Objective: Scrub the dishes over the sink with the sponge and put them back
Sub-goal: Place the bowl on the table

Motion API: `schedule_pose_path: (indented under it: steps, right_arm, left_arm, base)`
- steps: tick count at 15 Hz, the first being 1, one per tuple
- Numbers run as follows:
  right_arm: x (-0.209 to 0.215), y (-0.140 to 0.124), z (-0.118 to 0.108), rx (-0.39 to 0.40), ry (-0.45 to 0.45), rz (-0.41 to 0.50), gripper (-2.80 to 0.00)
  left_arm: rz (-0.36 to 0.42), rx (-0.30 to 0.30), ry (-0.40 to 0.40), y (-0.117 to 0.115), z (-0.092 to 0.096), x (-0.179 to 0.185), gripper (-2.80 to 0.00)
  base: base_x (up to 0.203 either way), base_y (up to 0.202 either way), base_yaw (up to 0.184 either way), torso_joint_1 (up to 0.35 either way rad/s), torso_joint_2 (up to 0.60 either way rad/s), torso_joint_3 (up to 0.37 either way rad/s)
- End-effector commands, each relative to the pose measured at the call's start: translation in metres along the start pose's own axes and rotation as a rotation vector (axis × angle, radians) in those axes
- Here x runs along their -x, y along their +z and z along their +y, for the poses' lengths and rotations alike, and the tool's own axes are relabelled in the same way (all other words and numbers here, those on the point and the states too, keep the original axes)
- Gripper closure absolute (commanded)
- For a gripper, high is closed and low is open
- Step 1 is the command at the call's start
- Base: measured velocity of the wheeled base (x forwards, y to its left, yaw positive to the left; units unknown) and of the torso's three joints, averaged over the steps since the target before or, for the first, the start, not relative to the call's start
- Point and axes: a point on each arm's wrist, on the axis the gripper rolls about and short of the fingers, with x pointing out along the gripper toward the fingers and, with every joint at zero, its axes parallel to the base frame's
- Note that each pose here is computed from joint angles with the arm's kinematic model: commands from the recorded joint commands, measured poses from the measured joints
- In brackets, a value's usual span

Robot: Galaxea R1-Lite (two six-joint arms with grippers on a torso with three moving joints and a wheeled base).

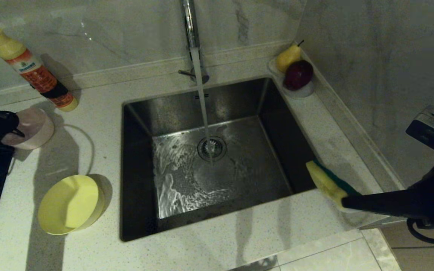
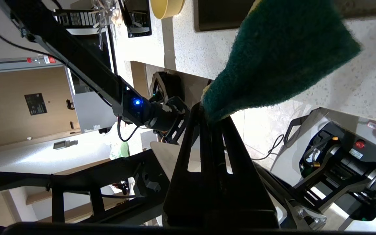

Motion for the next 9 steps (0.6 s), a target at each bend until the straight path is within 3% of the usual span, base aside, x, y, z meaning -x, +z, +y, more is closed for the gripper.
schedule_pose_path:
  steps: [1, 5, 6, 7, 9]
  right_arm:
    - [0.002, -0.001, 0.002, -0.001, 0.007, -0.001, 0.0]
    - [0.001, 0.0, 0.001, -0.004, 0.007, 0.001, 0.0]
    - [-0.003, 0.002, -0.002, -0.016, -0.001, 0.011, 0.0]
    - [-0.007, 0.004, -0.004, -0.026, -0.008, 0.017, 0.0]
    - [-0.008, 0.003, -0.006, -0.035, -0.012, 0.021, 0.0]
  left_arm:
    - [-0.051, 0.0, -0.06, 0.005, -0.01, 0.034, -2.8]
    - [-0.141, -0.025, -0.161, 0.007, -0.02, 0.1, -2.8]
    - [-0.169, -0.034, -0.2, 0.004, -0.021, 0.128, -0.8]
    - [-0.184, -0.051, -0.234, 0.0, -0.021, 0.154, 0.0]
    - [-0.132, -0.144, -0.283, -0.015, -0.013, 0.196, 0.0]
  base:
    - [0.0, 0.0, 0.0, 0.0, 0.0, 0.0]
    - [0.0, 0.0, 0.0, 0.0, 0.0, 0.0]
    - [0.0, 0.0, 0.0, 0.0, 0.0, 0.0]
    - [0.0, 0.0, 0.0, 0.0, 0.0, 0.0]
    - [0.0, 0.0, 0.0, 0.0, 0.0, 0.0]
